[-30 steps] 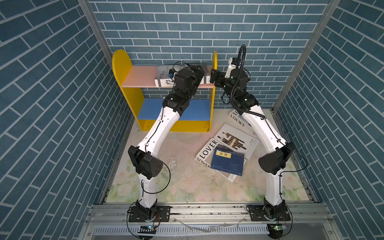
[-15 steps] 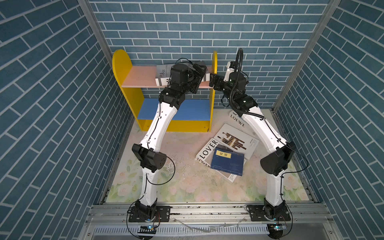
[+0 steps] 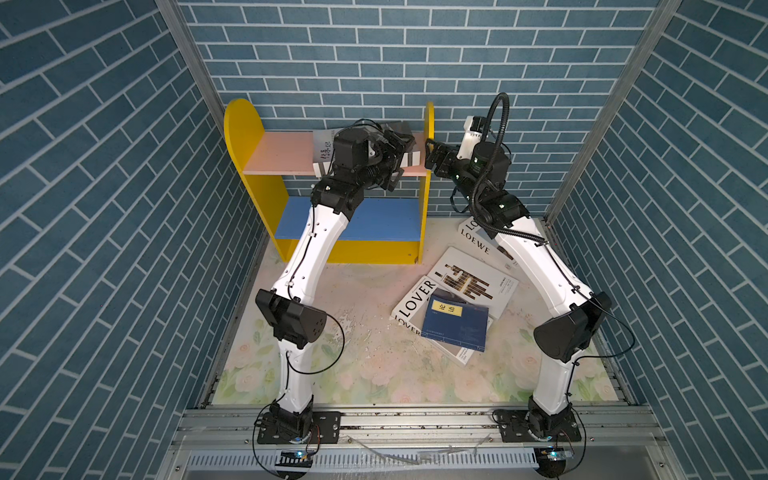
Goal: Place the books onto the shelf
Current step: 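Open the left gripper and withdraw it from the book on the pink shelf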
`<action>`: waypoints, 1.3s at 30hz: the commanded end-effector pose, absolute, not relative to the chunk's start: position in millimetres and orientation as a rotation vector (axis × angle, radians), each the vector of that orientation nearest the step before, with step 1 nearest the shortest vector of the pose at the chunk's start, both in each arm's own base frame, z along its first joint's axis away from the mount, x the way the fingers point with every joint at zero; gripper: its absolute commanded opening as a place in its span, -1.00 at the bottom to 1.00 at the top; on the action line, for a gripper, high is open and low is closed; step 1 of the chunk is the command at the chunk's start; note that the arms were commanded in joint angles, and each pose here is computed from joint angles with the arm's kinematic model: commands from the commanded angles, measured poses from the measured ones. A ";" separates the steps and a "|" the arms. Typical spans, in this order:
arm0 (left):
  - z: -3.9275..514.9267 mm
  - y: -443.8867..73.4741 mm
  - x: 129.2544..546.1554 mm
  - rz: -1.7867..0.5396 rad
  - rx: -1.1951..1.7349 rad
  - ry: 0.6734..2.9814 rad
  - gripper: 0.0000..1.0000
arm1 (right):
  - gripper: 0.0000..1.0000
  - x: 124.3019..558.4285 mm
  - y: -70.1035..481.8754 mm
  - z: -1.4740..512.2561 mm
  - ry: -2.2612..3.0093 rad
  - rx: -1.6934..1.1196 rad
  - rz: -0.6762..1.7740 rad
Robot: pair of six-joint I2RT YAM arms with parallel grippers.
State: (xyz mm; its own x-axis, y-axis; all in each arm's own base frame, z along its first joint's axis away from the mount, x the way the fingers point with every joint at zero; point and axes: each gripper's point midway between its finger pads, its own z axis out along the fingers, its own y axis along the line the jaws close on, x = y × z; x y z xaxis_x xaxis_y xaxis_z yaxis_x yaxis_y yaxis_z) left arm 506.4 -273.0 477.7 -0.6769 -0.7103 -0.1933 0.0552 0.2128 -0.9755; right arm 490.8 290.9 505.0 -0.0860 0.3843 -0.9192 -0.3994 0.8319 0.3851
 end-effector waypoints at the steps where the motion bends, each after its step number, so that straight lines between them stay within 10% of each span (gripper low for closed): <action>1: 486.4 -274.7 487.6 -1.580 -0.542 1.886 0.99 | 0.82 480.7 286.8 528.1 1.461 -0.025 0.685; 10: 520.2 -280.1 457.7 -1.670 -0.320 1.836 0.99 | 0.82 483.1 297.2 529.8 1.473 -0.076 0.704; 26: 521.1 -127.2 370.7 -0.959 -0.251 1.800 0.99 | 0.87 436.0 296.6 516.6 1.597 -0.373 0.616; 39: 515.6 -62.2 443.5 -0.811 -0.255 1.829 0.99 | 0.88 430.5 280.6 490.0 1.746 -0.337 0.551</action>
